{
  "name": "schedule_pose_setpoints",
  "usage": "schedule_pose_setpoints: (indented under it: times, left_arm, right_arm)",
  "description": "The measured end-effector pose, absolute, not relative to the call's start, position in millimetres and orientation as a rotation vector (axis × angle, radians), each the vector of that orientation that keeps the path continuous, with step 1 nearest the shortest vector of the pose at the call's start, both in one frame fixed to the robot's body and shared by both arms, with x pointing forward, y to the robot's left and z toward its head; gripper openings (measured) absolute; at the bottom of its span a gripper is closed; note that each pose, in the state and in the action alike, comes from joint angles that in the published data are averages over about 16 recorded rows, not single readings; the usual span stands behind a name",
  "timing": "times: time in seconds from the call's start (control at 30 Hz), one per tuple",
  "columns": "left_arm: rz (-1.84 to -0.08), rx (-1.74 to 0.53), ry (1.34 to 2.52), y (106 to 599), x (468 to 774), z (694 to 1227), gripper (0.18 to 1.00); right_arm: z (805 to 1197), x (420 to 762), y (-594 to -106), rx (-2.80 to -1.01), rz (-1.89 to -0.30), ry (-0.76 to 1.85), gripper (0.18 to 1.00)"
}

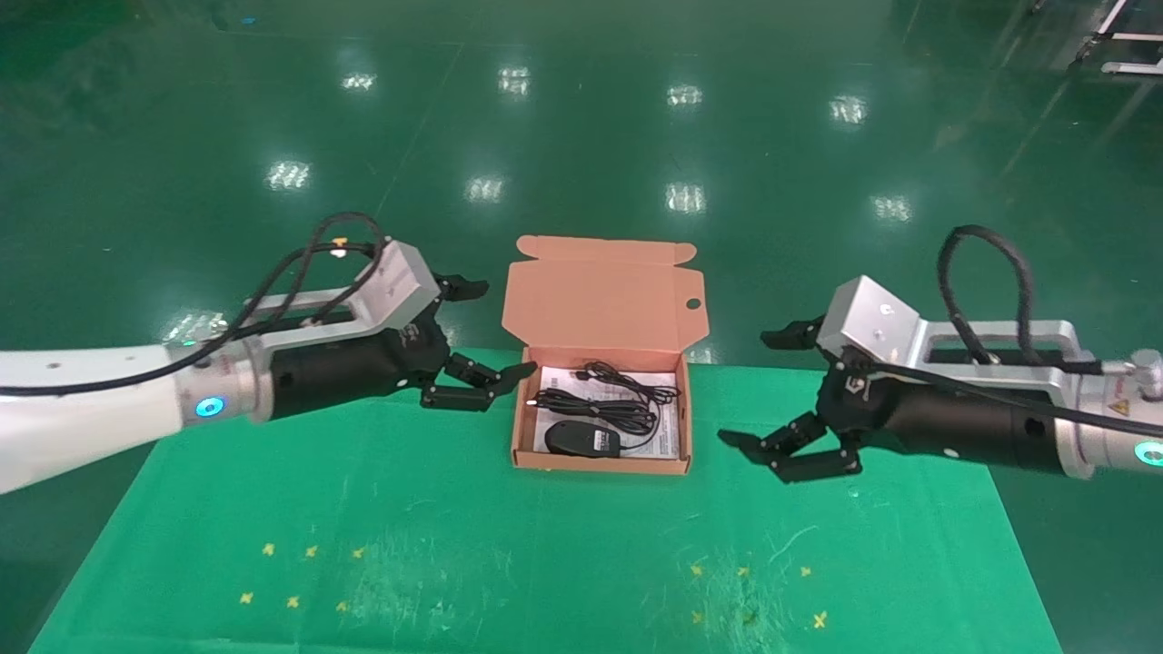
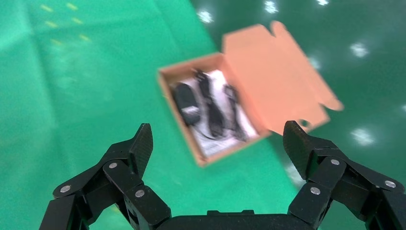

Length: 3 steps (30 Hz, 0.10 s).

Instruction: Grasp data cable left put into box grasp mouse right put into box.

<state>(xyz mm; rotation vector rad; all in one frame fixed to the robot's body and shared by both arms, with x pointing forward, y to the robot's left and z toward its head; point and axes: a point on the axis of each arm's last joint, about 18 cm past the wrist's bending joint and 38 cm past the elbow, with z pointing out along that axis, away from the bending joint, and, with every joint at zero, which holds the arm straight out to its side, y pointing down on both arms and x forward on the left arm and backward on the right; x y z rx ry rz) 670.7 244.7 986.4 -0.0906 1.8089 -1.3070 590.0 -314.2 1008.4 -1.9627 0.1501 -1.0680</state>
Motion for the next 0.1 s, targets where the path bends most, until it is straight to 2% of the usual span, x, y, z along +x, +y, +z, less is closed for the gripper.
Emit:
schedule_pose_setpoints:
  times: [0.1]
  left_arm:
    - [-1.340, -0.086, 1.814, 247.6, 663.4, 985.8, 1.001]
  right_arm:
    - [1005.9, 586.1, -312.2, -1.954, -1.035, 0.140, 1.000]
